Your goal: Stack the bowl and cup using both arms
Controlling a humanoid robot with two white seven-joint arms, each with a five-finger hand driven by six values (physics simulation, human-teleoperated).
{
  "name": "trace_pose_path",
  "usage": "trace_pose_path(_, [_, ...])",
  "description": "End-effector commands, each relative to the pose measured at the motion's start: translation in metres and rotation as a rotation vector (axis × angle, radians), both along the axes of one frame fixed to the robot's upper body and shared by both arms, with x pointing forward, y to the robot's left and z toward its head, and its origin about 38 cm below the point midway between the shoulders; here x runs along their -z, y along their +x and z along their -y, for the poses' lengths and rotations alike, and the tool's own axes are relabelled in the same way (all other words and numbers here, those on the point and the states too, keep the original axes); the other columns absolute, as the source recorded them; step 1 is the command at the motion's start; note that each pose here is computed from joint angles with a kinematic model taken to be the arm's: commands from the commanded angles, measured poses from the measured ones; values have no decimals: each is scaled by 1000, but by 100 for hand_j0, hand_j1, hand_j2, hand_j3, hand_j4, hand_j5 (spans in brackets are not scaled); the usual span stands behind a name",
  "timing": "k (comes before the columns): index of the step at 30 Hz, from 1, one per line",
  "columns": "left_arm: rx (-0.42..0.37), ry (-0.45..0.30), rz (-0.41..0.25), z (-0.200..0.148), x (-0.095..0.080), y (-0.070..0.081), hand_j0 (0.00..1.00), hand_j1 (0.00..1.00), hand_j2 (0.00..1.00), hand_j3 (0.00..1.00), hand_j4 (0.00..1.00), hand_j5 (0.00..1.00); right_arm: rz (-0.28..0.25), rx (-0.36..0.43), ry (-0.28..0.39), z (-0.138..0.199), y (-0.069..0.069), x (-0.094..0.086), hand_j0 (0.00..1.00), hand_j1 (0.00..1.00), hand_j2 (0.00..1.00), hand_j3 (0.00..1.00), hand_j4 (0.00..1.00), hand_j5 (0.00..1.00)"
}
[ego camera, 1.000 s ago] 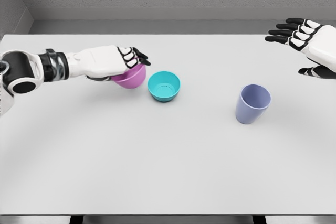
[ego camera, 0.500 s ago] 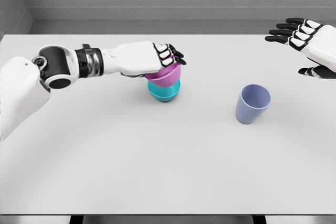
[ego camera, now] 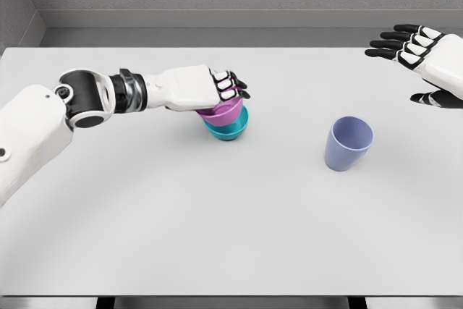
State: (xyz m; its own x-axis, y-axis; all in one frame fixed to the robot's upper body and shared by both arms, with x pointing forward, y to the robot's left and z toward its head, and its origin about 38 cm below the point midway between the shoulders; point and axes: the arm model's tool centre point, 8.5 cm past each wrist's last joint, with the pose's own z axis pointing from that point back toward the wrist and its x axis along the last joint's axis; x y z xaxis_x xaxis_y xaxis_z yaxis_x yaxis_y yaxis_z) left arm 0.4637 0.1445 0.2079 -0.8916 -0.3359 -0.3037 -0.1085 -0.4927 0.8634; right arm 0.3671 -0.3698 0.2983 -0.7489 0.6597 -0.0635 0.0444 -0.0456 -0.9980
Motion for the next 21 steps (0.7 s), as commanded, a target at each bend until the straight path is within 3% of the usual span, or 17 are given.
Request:
trace_pose_path(1, [3, 17, 19, 3, 1, 0, 35, 35, 35, 35, 35, 35, -1, -1, 5, 0, 0, -1, 100, 100, 100, 100, 100, 100])
trace_pose_path(21, [-9, 34, 24, 10, 8, 6, 38, 38, 38, 38, 38, 38, 0, 7, 11, 2, 1, 0, 100, 100, 100, 100, 100, 100])
